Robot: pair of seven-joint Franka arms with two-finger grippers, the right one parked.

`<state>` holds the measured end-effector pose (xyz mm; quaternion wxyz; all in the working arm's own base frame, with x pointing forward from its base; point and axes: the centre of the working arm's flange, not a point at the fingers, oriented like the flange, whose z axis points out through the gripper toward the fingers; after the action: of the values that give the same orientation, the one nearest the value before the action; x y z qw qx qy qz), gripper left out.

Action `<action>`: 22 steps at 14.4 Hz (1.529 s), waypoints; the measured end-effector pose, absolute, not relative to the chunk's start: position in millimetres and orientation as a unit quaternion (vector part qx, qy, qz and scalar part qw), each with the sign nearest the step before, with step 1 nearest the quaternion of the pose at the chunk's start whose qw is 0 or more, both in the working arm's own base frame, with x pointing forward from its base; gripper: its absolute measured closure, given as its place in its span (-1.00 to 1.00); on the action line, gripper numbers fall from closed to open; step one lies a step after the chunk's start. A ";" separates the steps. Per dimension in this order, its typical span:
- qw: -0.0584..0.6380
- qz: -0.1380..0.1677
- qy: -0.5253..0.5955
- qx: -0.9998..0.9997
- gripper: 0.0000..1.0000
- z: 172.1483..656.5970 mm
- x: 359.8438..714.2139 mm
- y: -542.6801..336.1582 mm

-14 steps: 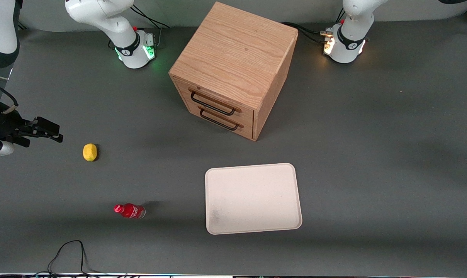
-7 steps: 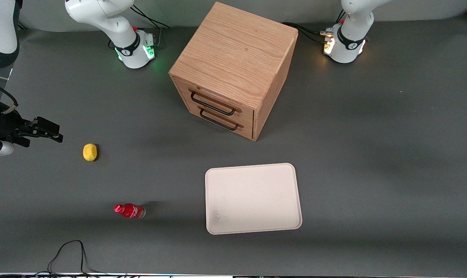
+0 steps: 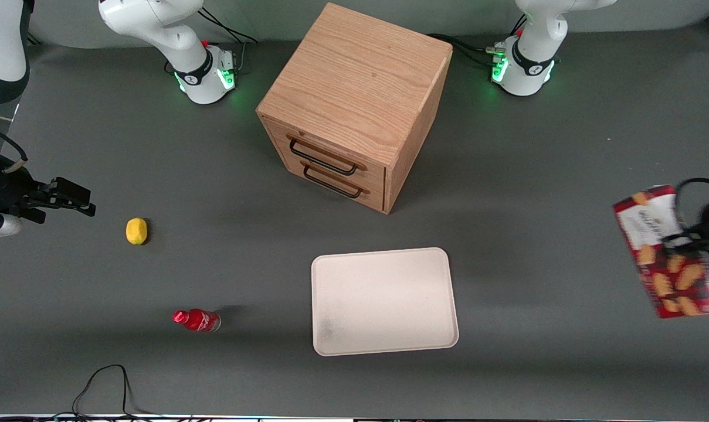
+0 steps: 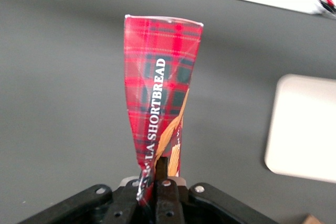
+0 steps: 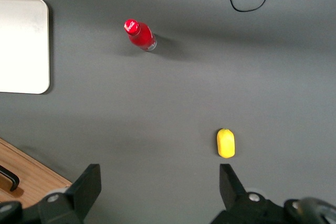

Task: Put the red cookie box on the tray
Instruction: 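Lift the held cookie box and carry it over the white tray, then lower the cookie box onto the tray and open the left gripper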

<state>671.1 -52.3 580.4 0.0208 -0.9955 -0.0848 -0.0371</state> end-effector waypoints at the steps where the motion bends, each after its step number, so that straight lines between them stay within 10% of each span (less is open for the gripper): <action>1: 0.020 -0.035 -0.060 -0.997 0.91 577.9 667.5 -85.8; 11: 0.009 -0.039 -0.001 -0.999 0.91 541.9 616.4 -313.8; 22: -0.005 -0.066 -0.015 -0.998 0.91 344.1 684.3 -338.5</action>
<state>684.3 -338.5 344.1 -0.0047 -0.9977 -0.0152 -0.0655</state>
